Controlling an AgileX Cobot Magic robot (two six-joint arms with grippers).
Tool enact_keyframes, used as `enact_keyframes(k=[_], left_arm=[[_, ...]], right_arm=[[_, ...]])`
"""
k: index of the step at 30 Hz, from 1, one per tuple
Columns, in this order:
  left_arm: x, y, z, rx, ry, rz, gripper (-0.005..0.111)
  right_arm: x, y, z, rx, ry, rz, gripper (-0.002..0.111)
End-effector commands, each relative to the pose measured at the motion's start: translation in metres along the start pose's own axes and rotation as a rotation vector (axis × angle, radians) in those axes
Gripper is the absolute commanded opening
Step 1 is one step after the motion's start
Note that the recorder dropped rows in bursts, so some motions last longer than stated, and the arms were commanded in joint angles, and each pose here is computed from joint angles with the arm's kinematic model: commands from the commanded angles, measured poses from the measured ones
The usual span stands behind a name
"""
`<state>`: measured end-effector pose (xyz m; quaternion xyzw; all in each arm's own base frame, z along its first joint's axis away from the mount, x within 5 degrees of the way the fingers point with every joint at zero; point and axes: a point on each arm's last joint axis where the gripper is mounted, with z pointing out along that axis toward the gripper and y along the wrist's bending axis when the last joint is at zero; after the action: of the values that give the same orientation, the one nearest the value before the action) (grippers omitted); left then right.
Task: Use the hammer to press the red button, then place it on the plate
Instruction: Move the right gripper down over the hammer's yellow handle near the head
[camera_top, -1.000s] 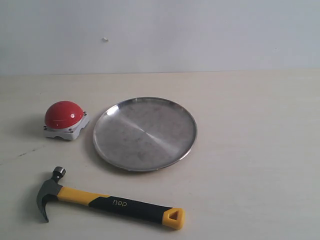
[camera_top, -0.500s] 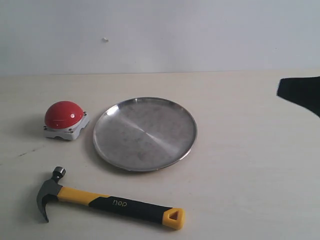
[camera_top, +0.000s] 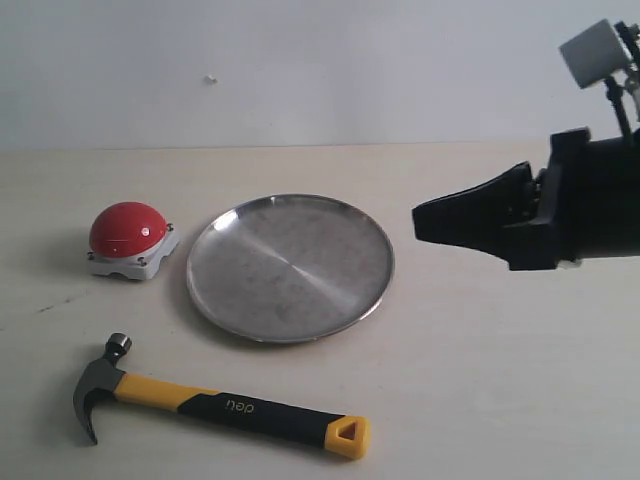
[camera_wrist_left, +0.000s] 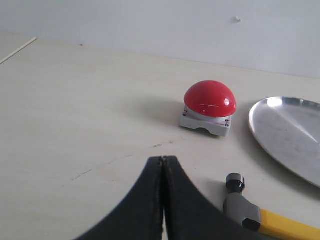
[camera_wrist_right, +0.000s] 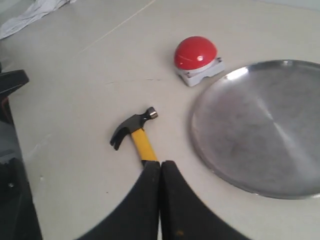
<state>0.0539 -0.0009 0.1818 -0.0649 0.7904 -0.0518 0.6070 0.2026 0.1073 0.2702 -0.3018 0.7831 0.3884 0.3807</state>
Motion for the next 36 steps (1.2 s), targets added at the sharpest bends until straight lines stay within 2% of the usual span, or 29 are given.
enact_keyframes(k=[1, 3, 6, 7, 9, 10, 12, 13, 15, 16, 17, 19, 20, 22, 24, 26, 29, 32, 34, 36], left_arm=[[-0.001, 0.000, 0.000, -0.002, -0.014, -0.010, 0.000], [-0.001, 0.000, 0.000, -0.002, -0.014, -0.010, 0.000], [-0.001, 0.000, 0.000, -0.002, -0.014, -0.010, 0.000], [-0.001, 0.000, 0.000, -0.002, -0.014, -0.010, 0.000], [-0.001, 0.000, 0.000, -0.002, -0.014, -0.010, 0.000], [-0.001, 0.000, 0.000, -0.002, -0.014, -0.010, 0.000], [-0.001, 0.000, 0.000, -0.002, -0.014, -0.010, 0.000], [-0.001, 0.000, 0.000, -0.002, -0.014, -0.010, 0.000], [-0.001, 0.000, 0.000, -0.002, -0.014, -0.010, 0.000], [-0.001, 0.000, 0.000, -0.002, -0.014, -0.010, 0.000], [-0.001, 0.000, 0.000, -0.002, -0.014, -0.010, 0.000], [-0.001, 0.000, 0.000, -0.002, -0.014, -0.010, 0.000], [-0.001, 0.000, 0.000, -0.002, -0.014, -0.010, 0.000], [-0.001, 0.000, 0.000, -0.002, -0.014, -0.010, 0.000], [-0.001, 0.000, 0.000, -0.002, -0.014, -0.010, 0.000], [-0.001, 0.000, 0.000, -0.002, -0.014, -0.010, 0.000], [-0.001, 0.000, 0.000, -0.002, -0.014, -0.010, 0.000], [-0.001, 0.000, 0.000, -0.002, -0.014, -0.010, 0.000], [-0.001, 0.000, 0.000, -0.002, -0.014, -0.010, 0.000], [-0.001, 0.000, 0.000, -0.002, -0.014, -0.010, 0.000]], right_arm=[[-0.004, 0.021, 0.020, -0.090, 0.044, -0.005, 0.000], [-0.001, 0.036, 0.028, -0.150, 0.072, -0.053, 0.000], [0.005, 0.059, 0.039, -0.234, 0.097, -0.230, 0.000], [0.007, 0.066, 0.043, -0.246, 0.097, -0.330, 0.000], [0.006, 0.065, 0.049, -0.156, 0.080, -0.488, 0.000], [0.004, 0.060, 0.052, -0.051, 0.070, -0.598, 0.000], [-0.001, 0.045, 0.054, 0.158, 0.073, -0.716, 0.000], [-0.006, 0.031, 0.050, 0.339, 0.076, -0.740, 0.000], [-0.013, 0.012, 0.040, 0.601, 0.081, -0.734, 0.000], [-0.017, -0.001, 0.030, 0.790, 0.090, -0.735, 0.000], [-0.018, -0.008, 0.021, 0.914, 0.116, -0.723, 0.000], [-0.013, -0.022, 0.002, 1.159, 0.300, -0.726, 0.000], [-0.009, -0.027, -0.007, 1.238, 0.423, -0.741, 0.000], [0.006, -0.031, -0.019, 1.281, 0.735, -0.747, 0.000], [0.021, -0.030, -0.025, 1.224, 0.943, -0.681, 0.000], [0.034, -0.022, -0.021, 1.050, 1.044, -0.552, 0.000], [0.054, 0.007, -0.001, 0.601, 1.088, -0.306, 0.000], [0.063, 0.045, 0.023, 0.109, 0.996, -0.123, 0.000], [0.056, 0.058, 0.035, -0.042, 0.912, -0.044, 0.000], [0.050, 0.055, 0.048, -0.017, 0.877, -0.055, 0.000]])
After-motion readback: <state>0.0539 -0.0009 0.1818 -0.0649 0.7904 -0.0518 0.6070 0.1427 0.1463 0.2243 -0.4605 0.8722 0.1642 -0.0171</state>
